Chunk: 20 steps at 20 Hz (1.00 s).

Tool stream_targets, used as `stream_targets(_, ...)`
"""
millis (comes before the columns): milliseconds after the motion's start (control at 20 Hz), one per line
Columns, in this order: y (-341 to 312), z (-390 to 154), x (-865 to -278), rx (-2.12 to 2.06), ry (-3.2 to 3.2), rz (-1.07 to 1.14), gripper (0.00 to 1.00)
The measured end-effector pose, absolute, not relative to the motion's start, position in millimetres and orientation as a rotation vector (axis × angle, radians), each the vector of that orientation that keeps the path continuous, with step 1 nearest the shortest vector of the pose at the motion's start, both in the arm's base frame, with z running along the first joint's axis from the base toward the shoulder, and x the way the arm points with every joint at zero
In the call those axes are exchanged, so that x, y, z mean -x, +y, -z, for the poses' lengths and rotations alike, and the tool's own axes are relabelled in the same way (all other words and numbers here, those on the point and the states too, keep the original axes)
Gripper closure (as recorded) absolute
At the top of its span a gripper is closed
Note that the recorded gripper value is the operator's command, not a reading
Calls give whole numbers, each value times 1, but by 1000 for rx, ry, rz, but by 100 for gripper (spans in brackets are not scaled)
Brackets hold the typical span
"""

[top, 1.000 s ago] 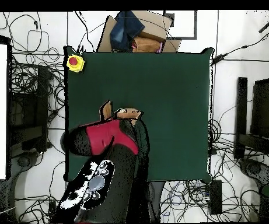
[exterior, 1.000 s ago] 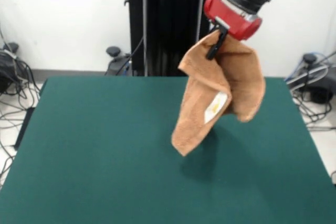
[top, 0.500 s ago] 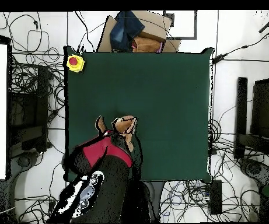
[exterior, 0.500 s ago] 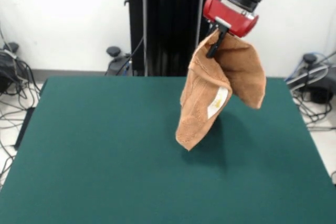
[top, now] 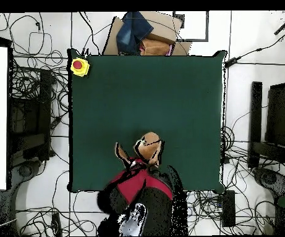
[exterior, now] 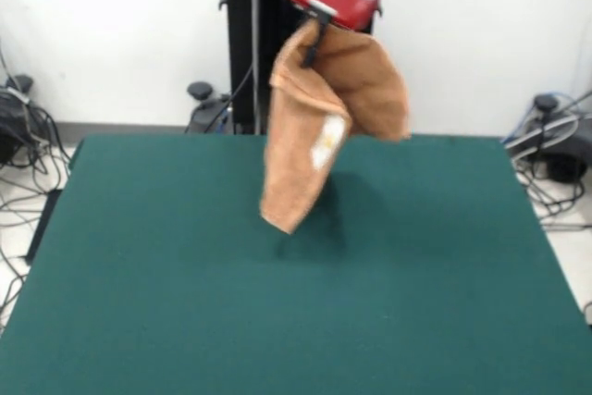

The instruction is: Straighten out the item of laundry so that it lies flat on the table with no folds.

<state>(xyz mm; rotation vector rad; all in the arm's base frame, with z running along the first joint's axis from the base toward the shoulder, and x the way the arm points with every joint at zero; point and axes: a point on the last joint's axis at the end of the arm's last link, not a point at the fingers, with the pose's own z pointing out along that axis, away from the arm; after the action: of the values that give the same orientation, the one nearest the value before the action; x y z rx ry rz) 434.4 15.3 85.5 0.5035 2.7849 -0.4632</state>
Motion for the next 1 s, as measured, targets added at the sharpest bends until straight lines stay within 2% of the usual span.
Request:
stream_targets(450, -96, -99, -362, -139, 2854, 539, 100)
stream_targets(700, -100, -90, -361, 35, 2873, 595, 100)
stream_targets(1000, -76, -62, -386, 267, 2863, 663, 100)
